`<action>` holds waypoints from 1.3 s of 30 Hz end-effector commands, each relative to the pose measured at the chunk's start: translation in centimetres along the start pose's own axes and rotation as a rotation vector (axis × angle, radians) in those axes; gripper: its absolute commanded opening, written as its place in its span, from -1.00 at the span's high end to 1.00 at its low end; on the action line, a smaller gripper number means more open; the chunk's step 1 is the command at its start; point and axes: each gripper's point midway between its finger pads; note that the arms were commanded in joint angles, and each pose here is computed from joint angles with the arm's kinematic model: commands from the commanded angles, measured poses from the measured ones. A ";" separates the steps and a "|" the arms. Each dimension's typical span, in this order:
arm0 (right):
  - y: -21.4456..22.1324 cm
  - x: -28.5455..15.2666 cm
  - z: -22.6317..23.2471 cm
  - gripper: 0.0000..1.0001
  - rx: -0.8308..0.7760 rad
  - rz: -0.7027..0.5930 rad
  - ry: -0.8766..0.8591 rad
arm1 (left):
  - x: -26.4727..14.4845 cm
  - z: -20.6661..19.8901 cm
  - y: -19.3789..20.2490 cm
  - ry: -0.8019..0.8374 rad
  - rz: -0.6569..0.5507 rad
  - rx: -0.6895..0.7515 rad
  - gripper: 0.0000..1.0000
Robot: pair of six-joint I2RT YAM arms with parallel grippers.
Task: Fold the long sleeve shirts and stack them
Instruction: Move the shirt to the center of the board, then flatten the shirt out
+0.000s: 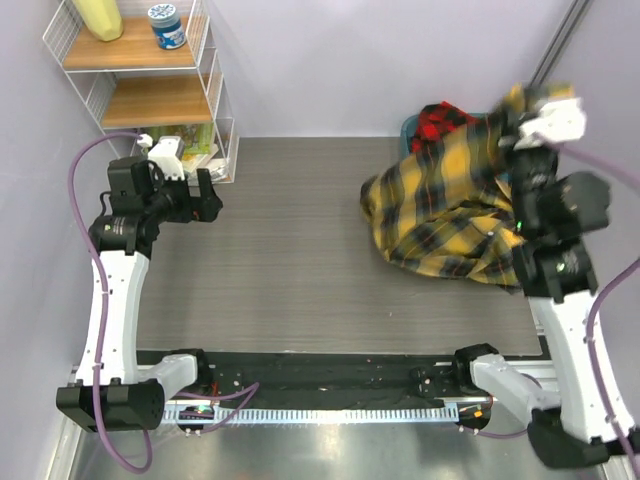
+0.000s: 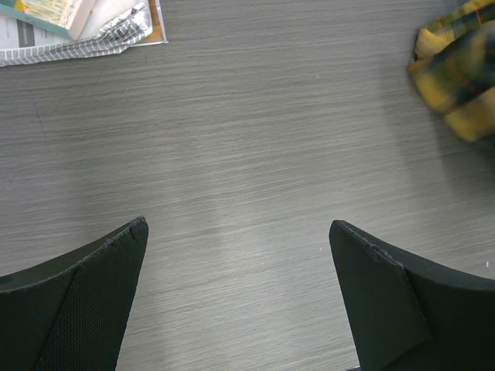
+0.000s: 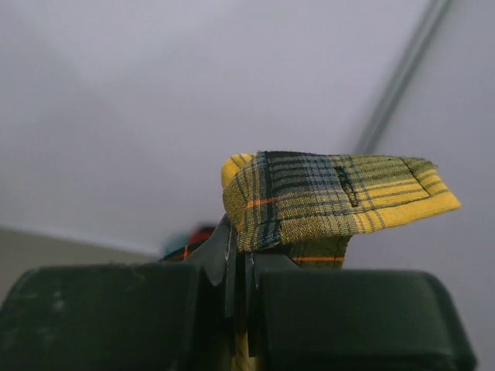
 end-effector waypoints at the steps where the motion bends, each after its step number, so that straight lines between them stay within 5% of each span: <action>1: 16.4 -7.9 -0.4 0.98 -0.388 0.517 -0.072 | 0.4 0.0 0.1 0.012 -0.006 0.035 -0.99; 6: 31.6 -15.5 2.3 0.83 -0.404 0.968 -0.300 | 1.2 -0.1 0.8 0.037 0.022 0.023 -1.00; 9: 36.1 -16.4 5.0 -0.21 -0.277 1.089 -0.459 | 1.4 -0.4 1.0 0.055 0.035 0.017 -1.00; 10: 37.1 -16.9 5.6 -0.92 -0.203 1.136 -0.485 | 1.5 -0.3 1.0 0.055 0.036 0.016 -1.00; 19: 42.9 -13.4 7.7 -1.00 -0.091 1.111 -0.770 | 1.9 -0.3 2.4 0.071 0.066 0.033 -1.00; 25: 45.0 -17.6 11.3 -0.99 0.022 1.178 -1.060 | 2.2 0.3 2.8 0.055 0.074 0.059 -1.00; 32: 47.9 -20.9 15.3 -0.97 0.033 1.193 -1.131 | 2.2 0.3 2.8 0.061 0.072 0.060 -1.00; 35: 45.7 -21.5 16.9 0.17 0.095 1.170 -1.218 | 2.0 0.6 2.5 0.041 0.064 0.079 -1.00; 36: 44.2 -22.2 17.1 0.75 0.138 1.181 -1.251 | 2.0 0.7 2.5 0.033 0.063 0.082 -0.99; 37: 41.3 -20.6 17.3 0.96 0.174 1.095 -1.245 | 1.9 0.8 2.5 0.029 0.058 0.087 -1.00; 39: 37.2 -19.4 17.7 0.97 0.241 1.020 -1.241 | 1.9 0.9 2.3 0.025 0.056 0.088 -1.00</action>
Point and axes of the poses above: each gripper's point midway between its finger pads, its own x axis out along the fingers, its own z axis along the line the jaws close on, y = z × x, and after that the axes turned 11 degrees about -x, right-handed
